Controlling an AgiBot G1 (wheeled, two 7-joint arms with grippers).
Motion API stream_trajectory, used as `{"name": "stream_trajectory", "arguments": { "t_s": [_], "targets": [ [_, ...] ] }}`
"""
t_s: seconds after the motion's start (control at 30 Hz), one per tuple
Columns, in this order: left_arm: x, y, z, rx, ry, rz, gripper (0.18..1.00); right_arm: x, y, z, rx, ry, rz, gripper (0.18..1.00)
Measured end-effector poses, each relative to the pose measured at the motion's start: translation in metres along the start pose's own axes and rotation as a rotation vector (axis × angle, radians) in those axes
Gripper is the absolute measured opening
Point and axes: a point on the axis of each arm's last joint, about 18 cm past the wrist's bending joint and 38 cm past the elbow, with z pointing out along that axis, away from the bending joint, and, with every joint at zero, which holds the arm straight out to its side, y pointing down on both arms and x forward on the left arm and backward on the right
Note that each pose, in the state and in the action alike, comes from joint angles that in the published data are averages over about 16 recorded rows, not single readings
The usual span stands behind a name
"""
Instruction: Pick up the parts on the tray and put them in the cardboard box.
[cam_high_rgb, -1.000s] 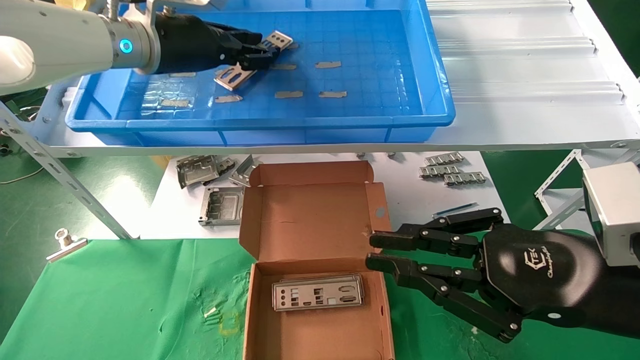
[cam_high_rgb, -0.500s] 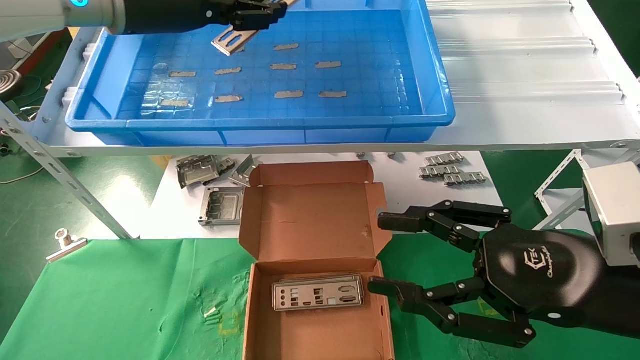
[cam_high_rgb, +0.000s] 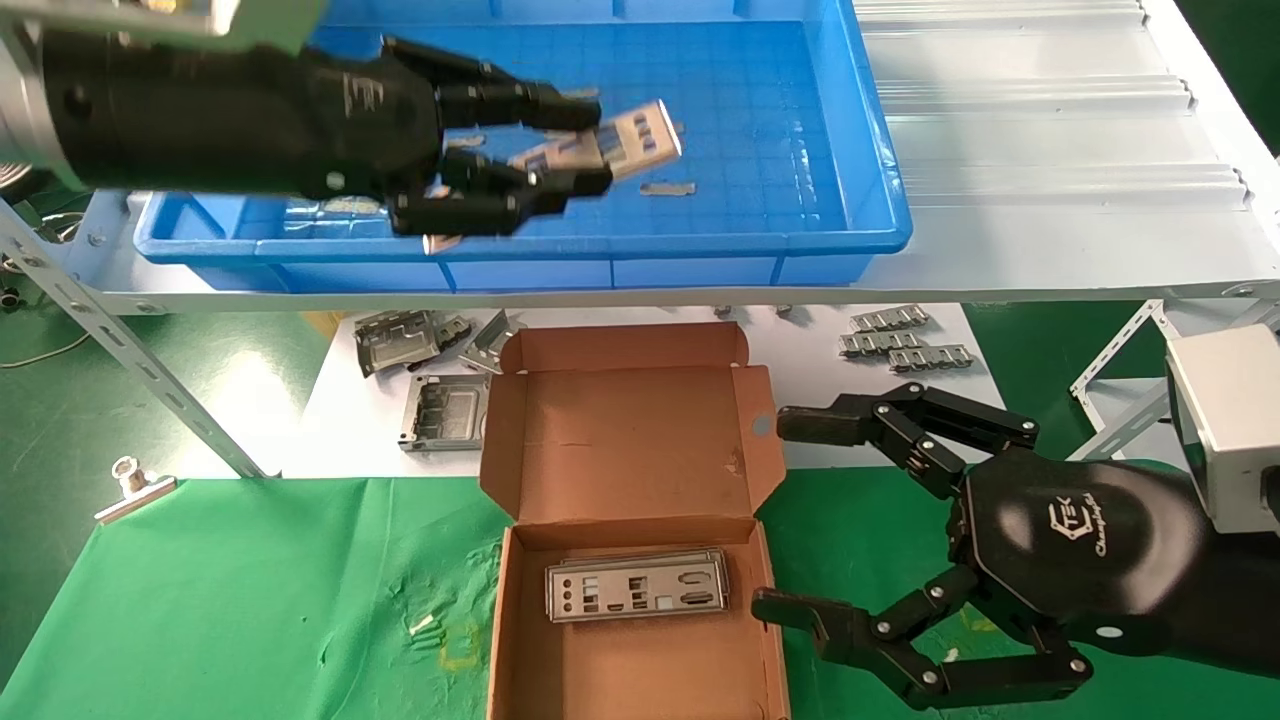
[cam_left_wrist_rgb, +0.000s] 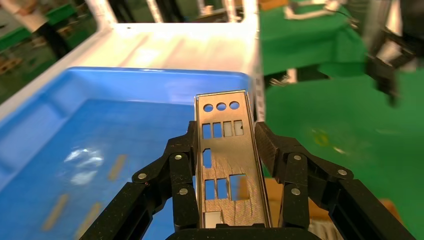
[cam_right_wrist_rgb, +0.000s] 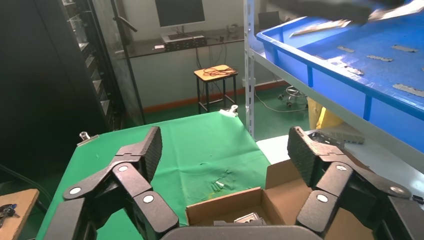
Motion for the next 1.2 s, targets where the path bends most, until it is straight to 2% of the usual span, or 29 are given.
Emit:
{"name": "stream_trajectory", "arguments": {
  "t_s": [0.13, 0.3, 0.5, 0.7, 0.93, 1.2],
  "targets": [
    [0.025, 0.016, -0.002, -0.017, 0.066, 0.055, 0.45, 0.0, 0.0, 0.0, 0.0, 0.0, 0.0, 0.924],
    [0.066, 0.047, 0.011, -0.046, 0.15, 0.093, 0.449, 0.0, 0.0, 0.0, 0.0, 0.0, 0.0, 0.967],
    [0.112, 0.099, 0.045, -0.097, 0.202, 0.105, 0.449, 0.0, 0.0, 0.0, 0.0, 0.0, 0.0, 0.992],
    [0.148, 0.149, 0.085, -0.15, 0.198, 0.104, 0.449, 0.0, 0.0, 0.0, 0.0, 0.0, 0.0, 1.0],
    [0.168, 0.188, 0.116, -0.215, 0.173, 0.092, 0.449, 0.0, 0.0, 0.0, 0.0, 0.0, 0.0, 1.0],
    [0.173, 0.209, 0.133, -0.258, 0.166, 0.073, 0.45, 0.0, 0.0, 0.0, 0.0, 0.0, 0.0, 1.0]
  ]
}}
